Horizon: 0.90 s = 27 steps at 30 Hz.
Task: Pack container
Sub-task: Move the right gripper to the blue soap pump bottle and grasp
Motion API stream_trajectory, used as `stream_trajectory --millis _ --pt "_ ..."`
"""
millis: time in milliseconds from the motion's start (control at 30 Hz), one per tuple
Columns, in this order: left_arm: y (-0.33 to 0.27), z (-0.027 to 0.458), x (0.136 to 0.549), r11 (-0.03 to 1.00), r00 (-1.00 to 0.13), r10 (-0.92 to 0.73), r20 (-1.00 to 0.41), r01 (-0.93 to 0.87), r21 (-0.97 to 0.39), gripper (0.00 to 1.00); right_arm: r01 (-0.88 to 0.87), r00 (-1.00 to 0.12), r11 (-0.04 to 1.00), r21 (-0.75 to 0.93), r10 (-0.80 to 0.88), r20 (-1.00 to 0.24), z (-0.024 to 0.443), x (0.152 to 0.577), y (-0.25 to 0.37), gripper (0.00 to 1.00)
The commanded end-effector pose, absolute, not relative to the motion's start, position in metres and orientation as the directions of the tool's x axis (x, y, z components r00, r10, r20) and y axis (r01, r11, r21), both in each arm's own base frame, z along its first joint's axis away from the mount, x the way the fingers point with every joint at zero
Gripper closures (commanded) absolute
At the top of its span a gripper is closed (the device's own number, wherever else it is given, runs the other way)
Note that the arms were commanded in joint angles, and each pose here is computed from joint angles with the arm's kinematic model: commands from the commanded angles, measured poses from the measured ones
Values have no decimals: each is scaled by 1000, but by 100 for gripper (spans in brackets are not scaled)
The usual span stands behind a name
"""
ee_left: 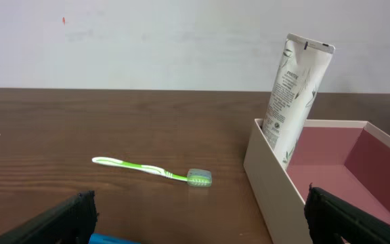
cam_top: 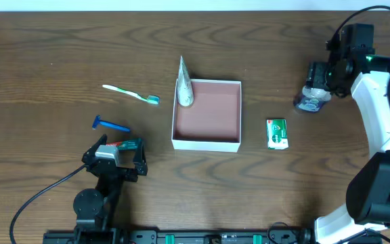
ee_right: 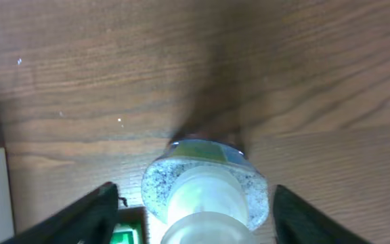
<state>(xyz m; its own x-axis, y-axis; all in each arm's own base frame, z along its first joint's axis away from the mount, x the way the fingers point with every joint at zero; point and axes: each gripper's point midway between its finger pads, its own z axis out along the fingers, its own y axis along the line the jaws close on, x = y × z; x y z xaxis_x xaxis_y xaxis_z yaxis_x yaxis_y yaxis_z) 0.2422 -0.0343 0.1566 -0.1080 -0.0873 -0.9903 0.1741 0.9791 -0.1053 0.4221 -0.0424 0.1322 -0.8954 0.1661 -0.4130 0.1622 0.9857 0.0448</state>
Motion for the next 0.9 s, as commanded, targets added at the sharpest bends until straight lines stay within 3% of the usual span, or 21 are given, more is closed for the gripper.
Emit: stream_trajectory --millis 0,133,300,600,867 --pt "-38 141 241 976 -153 -82 -985 190 -111 2 134 -902 989 62 147 -407 127 422 -39 40" --pt "-38 141 241 976 -153 -82 -985 190 -111 2 129 -903 989 71 147 -403 126 421 -37 53" --pt "-38 141 241 976 -153 -82 -985 190 -111 2 126 -907 990 70 143 -396 120 419 -37 57" --pt "-38 141 241 976 -153 -82 -985 190 -111 2 123 -902 990 73 142 -408 116 421 -36 87" --pt "-38 141 241 976 -153 -82 -985 190 -111 2 61 -881 989 135 117 -458 130 434 -23 94"
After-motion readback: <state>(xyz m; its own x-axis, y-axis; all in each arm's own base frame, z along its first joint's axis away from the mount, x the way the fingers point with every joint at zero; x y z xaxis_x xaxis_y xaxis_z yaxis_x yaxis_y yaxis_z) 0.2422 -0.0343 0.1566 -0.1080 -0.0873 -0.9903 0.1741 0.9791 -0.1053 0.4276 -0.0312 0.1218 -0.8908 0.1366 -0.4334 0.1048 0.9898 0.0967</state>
